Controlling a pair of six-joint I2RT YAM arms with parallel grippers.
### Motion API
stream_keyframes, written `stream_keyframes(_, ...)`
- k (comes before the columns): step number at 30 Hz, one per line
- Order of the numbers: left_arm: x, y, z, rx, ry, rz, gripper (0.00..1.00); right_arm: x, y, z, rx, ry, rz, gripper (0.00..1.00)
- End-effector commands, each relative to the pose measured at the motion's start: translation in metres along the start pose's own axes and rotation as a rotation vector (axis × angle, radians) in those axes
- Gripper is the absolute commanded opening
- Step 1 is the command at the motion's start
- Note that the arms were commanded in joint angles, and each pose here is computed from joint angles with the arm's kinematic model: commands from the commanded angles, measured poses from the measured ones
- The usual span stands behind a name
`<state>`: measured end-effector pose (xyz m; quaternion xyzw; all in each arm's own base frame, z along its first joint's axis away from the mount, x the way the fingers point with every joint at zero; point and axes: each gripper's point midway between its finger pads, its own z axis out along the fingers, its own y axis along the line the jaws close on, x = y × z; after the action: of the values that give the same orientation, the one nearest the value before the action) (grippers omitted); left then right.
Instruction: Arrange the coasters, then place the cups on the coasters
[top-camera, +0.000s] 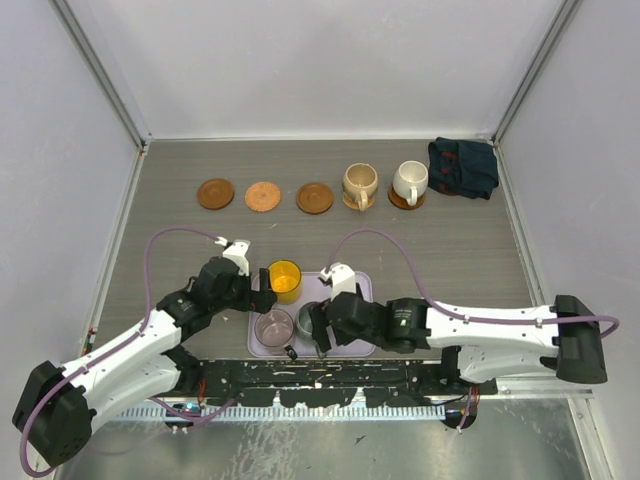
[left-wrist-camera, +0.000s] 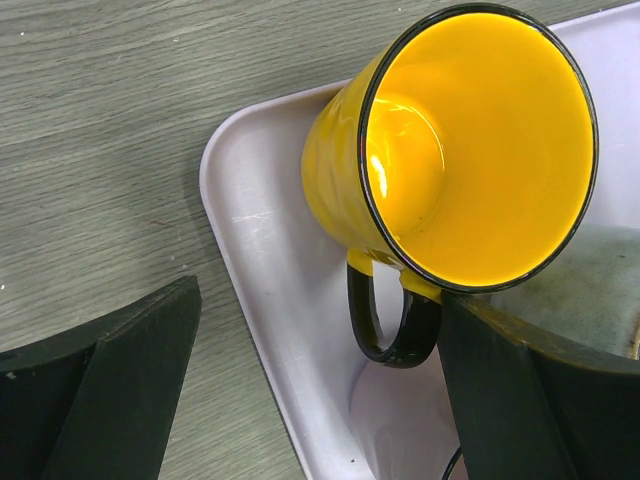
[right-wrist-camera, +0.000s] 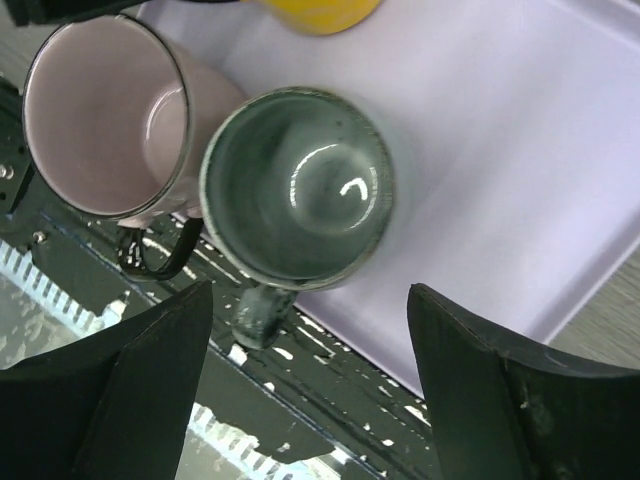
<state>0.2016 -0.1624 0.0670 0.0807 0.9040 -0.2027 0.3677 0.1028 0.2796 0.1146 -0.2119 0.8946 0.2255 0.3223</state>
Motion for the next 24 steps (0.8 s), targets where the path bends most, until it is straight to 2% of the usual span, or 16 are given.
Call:
stream_keyframes(1, -0.017, -0.004, -0.003, 0.006, -0.056, -0.02, 0.98, -0.008, 0.029, -0.001, -0.022, -0.007, 0.004, 0.83)
stream_keyframes(6, -0.014, -0.005, -0.003, 0.016, -0.048, -0.017, 0.98, 0.003, 0.04, 0.003, 0.014, 0.016, -0.002, 0.83)
stream_keyframes(14, -0.011, -0.006, -0.005, 0.028, -0.054, -0.026, 0.98, 0.031, 0.031, 0.016, 0.083, 0.091, 0.022, 0.8)
stream_keyframes(16, -0.009, -0.004, -0.005, 0.026, -0.055, -0.032, 0.98, 0.038, 0.025, 0.019, 0.114, 0.105, 0.021, 0.77)
stream_keyframes(24, -0.004, -0.003, -0.006, 0.03, -0.056, -0.049, 0.98, 0.046, 0.013, 0.029, 0.193, 0.113, 0.01, 0.53)
